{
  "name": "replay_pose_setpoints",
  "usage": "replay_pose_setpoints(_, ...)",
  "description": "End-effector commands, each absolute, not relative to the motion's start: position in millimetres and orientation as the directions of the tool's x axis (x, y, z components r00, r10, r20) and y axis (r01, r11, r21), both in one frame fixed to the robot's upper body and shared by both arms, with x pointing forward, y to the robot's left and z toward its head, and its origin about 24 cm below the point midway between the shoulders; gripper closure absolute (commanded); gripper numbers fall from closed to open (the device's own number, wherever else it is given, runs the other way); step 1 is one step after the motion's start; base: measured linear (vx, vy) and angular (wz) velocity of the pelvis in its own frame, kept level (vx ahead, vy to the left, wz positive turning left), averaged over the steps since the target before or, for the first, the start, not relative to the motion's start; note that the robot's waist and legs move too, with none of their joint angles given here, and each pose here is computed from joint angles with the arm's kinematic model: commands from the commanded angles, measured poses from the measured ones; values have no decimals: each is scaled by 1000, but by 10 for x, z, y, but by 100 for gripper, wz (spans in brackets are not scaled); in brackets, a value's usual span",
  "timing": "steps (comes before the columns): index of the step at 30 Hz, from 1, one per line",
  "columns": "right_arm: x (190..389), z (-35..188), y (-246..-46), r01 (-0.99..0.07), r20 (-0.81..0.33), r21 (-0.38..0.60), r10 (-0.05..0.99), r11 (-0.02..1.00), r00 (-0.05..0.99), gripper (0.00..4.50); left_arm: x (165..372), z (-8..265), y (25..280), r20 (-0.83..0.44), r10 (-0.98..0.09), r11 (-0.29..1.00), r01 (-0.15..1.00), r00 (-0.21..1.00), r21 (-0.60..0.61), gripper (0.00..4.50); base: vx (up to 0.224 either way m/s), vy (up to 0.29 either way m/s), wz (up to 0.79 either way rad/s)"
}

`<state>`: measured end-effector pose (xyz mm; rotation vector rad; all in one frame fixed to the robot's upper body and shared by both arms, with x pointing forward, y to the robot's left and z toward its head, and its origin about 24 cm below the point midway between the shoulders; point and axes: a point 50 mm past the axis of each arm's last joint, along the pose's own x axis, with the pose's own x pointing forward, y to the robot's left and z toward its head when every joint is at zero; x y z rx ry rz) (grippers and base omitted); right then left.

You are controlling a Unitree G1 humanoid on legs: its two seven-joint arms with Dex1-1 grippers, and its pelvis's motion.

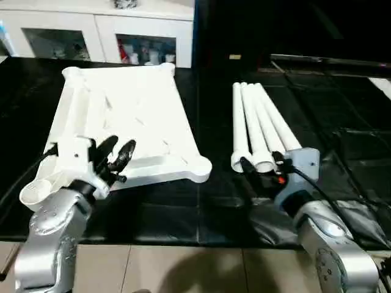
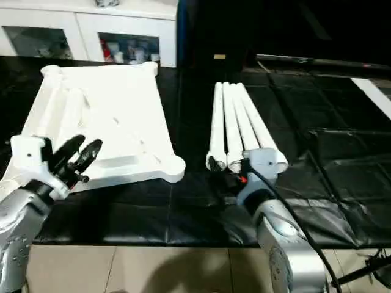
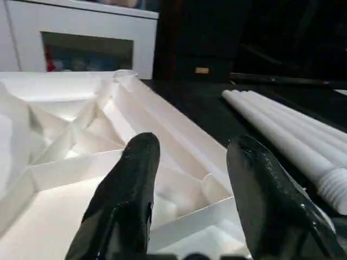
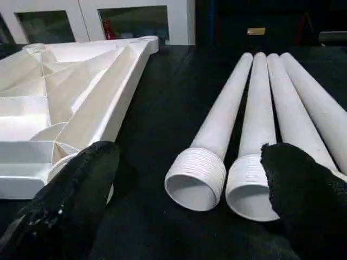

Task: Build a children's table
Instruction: Move table base, then move to table

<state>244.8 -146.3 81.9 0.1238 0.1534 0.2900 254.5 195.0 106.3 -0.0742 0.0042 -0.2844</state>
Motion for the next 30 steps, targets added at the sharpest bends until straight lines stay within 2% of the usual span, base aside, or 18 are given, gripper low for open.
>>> replay_pose_setpoints(1,2440,884,-1427,-278,-97,129,291,952,952,0,2524,1079,1936,1,-263,962,263,965,-69,223,0,0,0)
replay_pose_setpoints(7,2417,856,-1394,-252,-101,103,262,962,960,0,2441,974,1946,-73,-220,975,218,973,-41,223,10,110,1)
replay_pose_setpoints(19,2442,795,-1392,-201,-118,164,222,966,968,0,2480,1034,1953,-54,-218,976,218,974,-18,223,-10,43,3)
replay_pose_setpoints(30,2439,785,-1400,-193,-129,154,213,969,968,0,2499,1048,1898,-40,-245,969,243,969,-49,223,0,0,0)
